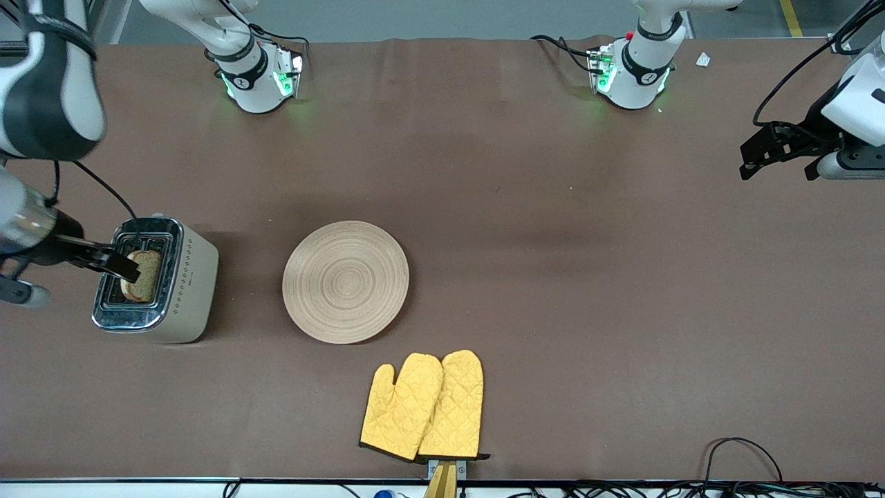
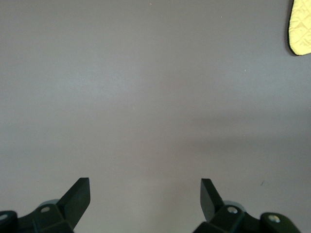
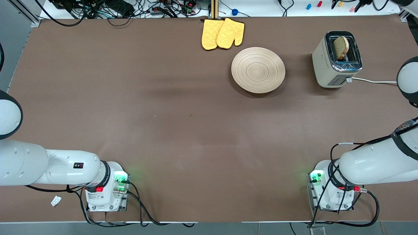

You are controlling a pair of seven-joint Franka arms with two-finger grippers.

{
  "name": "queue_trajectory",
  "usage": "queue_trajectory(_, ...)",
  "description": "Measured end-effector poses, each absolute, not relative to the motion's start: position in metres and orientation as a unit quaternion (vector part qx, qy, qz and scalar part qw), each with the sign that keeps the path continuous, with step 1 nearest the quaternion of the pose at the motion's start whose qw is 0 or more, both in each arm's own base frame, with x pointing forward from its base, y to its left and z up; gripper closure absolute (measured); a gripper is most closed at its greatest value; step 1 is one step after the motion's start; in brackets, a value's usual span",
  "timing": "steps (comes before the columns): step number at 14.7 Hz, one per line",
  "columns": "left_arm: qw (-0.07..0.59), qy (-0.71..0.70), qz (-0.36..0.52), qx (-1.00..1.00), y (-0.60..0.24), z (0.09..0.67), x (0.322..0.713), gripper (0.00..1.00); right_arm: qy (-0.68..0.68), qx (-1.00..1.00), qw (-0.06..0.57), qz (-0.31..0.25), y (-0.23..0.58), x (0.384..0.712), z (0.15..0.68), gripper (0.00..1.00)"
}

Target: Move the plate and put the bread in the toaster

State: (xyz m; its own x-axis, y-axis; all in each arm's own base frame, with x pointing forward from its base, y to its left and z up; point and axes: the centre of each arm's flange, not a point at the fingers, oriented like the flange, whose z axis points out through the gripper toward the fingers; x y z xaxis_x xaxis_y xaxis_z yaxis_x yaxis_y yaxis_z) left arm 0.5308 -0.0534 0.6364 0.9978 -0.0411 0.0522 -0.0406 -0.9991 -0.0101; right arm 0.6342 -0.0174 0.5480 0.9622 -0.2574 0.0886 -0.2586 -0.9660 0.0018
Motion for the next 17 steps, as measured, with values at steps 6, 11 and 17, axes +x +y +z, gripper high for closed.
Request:
queue_trajectory(6,0.005,0.02,-0.026,-0.999,-0.053,0.636,0.531,0.0,-0.073,0.997,-0.003,-0.005,-0.025,0.591,0.614,0.0)
queue_trajectory(11,0.005,0.02,-0.026,-0.999,-0.053,0.636,0.531,0.0,-0.026,1.0,0.001,-0.011,-0.026,0.571,0.62,0.0)
queue_trajectory(17,0.005,0.021,-0.026,-0.999,-0.053,0.636,0.531,0.0,-0.007,1.0,0.01,-0.003,-0.043,0.573,0.613,0.0)
